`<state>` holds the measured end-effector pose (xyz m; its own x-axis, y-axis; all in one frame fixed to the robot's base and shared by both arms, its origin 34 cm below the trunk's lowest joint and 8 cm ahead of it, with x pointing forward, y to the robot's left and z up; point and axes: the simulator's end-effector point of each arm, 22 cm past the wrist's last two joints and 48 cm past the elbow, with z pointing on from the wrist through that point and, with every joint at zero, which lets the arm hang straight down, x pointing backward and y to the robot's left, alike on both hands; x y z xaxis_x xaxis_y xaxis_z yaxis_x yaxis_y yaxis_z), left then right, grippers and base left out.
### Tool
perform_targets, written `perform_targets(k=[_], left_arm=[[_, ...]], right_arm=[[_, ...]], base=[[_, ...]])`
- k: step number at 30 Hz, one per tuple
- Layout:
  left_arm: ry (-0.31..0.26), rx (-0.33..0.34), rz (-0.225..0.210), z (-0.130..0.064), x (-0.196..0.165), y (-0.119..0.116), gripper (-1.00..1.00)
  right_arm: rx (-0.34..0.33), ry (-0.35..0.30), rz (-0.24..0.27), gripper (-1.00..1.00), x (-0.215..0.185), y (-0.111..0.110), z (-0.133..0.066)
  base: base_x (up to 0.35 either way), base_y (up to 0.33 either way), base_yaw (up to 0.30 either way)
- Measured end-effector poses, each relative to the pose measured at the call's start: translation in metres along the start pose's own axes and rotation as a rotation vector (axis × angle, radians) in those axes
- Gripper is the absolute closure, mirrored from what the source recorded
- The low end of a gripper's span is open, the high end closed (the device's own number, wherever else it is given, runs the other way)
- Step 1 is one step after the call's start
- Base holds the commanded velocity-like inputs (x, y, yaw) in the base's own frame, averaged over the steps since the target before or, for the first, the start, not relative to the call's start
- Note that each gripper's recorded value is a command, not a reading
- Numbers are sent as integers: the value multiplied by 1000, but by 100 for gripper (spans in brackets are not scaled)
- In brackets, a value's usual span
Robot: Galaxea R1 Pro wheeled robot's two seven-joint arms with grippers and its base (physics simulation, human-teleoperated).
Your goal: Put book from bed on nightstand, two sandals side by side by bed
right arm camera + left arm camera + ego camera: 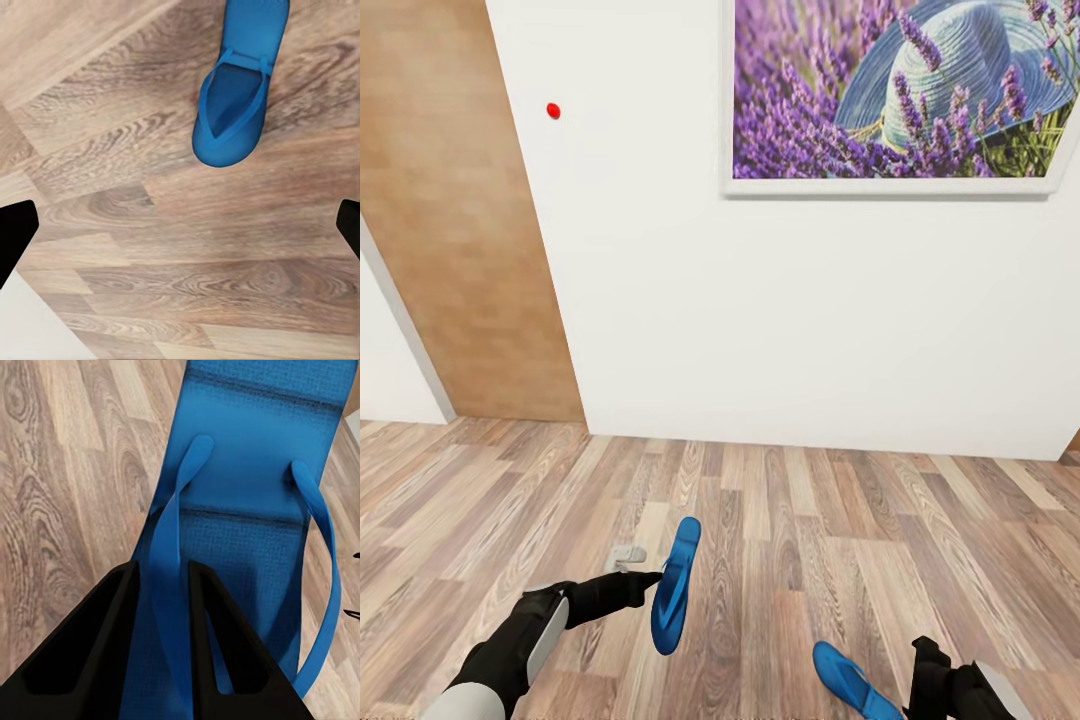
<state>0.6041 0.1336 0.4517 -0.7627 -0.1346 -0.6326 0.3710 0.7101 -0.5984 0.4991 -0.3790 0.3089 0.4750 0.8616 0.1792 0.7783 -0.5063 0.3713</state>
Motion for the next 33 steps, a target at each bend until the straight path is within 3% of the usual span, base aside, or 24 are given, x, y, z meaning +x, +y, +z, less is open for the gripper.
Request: perform_targets(k=[25,33], left_arm=[[-1,6,-2,22,47,25,100],[21,1,-24,28,61,34,100]], right_arm=[[0,2,0,-100,-16,-33,45],[28,-15,-1,-100,-22,-44,54]], base=[[0,0,0],[0,0,0]])
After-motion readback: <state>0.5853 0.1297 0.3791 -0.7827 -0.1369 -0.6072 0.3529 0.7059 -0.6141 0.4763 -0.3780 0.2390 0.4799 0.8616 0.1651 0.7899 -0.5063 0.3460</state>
